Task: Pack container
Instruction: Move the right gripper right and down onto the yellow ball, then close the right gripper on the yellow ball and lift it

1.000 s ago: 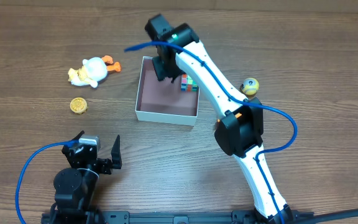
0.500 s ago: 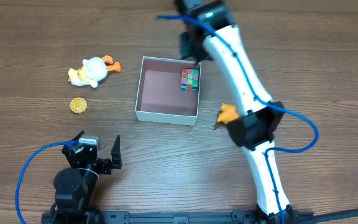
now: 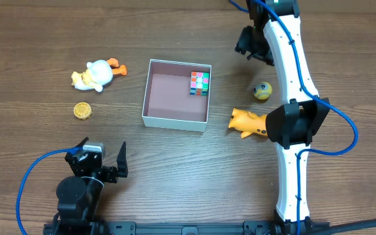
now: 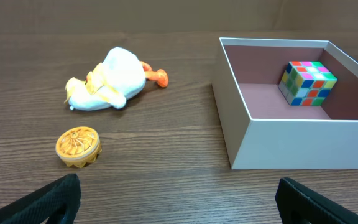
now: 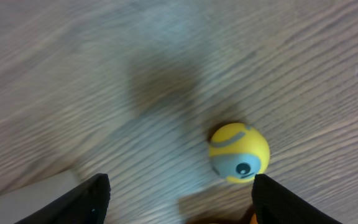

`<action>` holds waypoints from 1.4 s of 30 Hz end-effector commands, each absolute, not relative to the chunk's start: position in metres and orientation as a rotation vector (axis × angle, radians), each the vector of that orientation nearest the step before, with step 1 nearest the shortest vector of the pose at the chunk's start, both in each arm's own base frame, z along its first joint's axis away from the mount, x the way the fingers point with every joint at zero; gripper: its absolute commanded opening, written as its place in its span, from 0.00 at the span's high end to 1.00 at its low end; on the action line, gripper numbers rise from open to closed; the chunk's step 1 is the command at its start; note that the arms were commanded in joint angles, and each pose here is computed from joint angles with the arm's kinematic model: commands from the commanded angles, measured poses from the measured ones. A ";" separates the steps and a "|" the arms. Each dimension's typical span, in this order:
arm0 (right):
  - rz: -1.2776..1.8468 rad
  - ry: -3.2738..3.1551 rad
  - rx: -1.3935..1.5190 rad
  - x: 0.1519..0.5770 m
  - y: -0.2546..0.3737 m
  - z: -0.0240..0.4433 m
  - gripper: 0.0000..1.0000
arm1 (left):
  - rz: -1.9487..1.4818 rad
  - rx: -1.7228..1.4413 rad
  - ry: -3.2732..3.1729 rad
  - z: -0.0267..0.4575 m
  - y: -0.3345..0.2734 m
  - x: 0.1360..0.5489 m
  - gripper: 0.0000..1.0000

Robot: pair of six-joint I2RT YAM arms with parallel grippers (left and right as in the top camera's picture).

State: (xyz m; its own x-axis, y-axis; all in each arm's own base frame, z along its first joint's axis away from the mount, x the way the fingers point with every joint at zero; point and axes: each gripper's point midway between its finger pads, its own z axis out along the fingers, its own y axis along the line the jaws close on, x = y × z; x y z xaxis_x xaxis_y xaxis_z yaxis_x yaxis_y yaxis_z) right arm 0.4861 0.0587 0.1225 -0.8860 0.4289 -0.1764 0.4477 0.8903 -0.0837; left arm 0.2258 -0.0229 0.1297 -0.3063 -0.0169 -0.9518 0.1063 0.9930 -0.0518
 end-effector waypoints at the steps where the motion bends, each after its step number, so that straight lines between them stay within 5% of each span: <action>1: -0.263 2.928 0.728 0.476 0.043 0.108 0.25 | -0.124 0.043 1.871 0.130 -0.021 0.226 0.00; 42: -0.189 3.241 0.625 0.431 0.030 0.037 0.25 | -0.124 0.043 1.871 0.130 -0.021 0.226 0.00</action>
State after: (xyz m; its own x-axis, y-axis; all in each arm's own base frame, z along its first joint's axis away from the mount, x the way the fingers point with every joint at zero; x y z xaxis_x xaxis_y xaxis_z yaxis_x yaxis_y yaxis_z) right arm 0.4321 0.0268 0.0292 -0.9111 0.3833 0.1516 0.3596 0.9189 -0.1620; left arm 0.2257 -0.0229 0.1296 -0.3067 -0.0169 -0.9517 0.1062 0.9930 -0.0519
